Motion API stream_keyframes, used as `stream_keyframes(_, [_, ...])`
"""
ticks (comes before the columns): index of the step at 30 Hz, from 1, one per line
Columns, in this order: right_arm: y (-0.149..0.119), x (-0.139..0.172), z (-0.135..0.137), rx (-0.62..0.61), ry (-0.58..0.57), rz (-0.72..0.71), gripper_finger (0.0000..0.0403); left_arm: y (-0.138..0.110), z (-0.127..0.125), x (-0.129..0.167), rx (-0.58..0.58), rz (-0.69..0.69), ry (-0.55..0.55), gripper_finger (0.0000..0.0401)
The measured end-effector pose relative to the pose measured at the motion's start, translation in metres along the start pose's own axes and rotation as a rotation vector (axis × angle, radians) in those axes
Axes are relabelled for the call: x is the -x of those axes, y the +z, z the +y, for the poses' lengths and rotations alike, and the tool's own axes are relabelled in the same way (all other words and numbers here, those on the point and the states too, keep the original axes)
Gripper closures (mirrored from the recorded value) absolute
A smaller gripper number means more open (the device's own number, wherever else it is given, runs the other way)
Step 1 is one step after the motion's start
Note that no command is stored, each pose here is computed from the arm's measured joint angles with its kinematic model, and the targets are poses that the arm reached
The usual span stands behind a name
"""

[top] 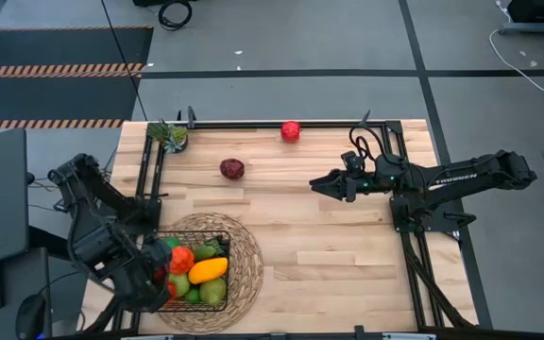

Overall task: Build produce basket
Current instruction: Put the dark red apple into the black wire basket

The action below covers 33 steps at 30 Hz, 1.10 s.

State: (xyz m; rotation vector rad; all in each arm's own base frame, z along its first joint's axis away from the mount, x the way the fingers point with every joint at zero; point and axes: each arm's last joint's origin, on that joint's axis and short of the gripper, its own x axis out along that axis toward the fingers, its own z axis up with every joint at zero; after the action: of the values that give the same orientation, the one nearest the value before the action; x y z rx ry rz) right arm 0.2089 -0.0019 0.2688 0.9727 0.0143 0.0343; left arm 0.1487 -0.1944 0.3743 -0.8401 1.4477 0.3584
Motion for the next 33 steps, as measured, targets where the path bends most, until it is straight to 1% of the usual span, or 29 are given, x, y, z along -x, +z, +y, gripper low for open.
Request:
stream_keyframes(3, [-0.001, 0.000, -0.001, -0.004, -0.013, 0.011, 0.0046, 0.018, -0.001, 0.001, -0.004, -0.045, -0.003, 0.0071])
stream_keyframes(7, [-0.003, 0.000, -0.006, -0.025, -0.064, 0.040, 0.0046, 0.054, 0.000, 0.005, -0.032, -0.129, 0.003, 0.0071])
stream_keyframes(11, [-0.004, 0.001, -0.010, -0.058, -0.096, 0.049, 0.0046, 0.098, 0.012, 0.011, -0.056, -0.230, 0.084, 0.0071])
stream_keyframes(15, [-0.003, 0.001, -0.010, -0.072, -0.092, 0.044, 0.0046, 0.150, 0.031, 0.019, -0.067, -0.275, 0.150, 0.0071])
stream_keyframes(17, [-0.003, 0.001, -0.010, -0.081, -0.093, 0.043, 0.0046, 0.176, 0.044, 0.024, -0.023, -0.303, 0.171, 0.0072])
stream_keyframes(21, [-0.003, 0.001, -0.010, -0.101, -0.092, 0.038, 0.0046, 0.226, 0.075, 0.030, 0.162, -0.357, 0.200, 0.0072])
stream_keyframes(23, [-0.002, 0.001, -0.009, -0.112, -0.088, 0.032, 0.0046, 0.248, 0.088, 0.031, 0.187, -0.379, 0.205, 0.0072])
stream_keyframes(25, [-0.002, 0.001, -0.009, -0.114, -0.088, 0.034, 0.0046, 0.269, 0.099, 0.030, 0.162, -0.389, 0.196, 0.0072])
stream_keyframes(28, [-0.003, 0.001, -0.009, -0.130, -0.085, 0.033, 0.0046, 0.296, 0.108, 0.024, 0.061, -0.372, 0.158, 0.0072])
stream_keyframes(31, [-0.002, 0.001, -0.008, -0.135, -0.080, 0.034, 0.0046, 0.314, 0.113, 0.011, -0.043, -0.305, 0.143, 0.0072])
stream_keyframes(33, [-0.002, 0.001, -0.008, -0.135, -0.080, 0.035, 0.0046, 0.323, 0.116, 0.000, -0.109, -0.254, 0.157, 0.0072])
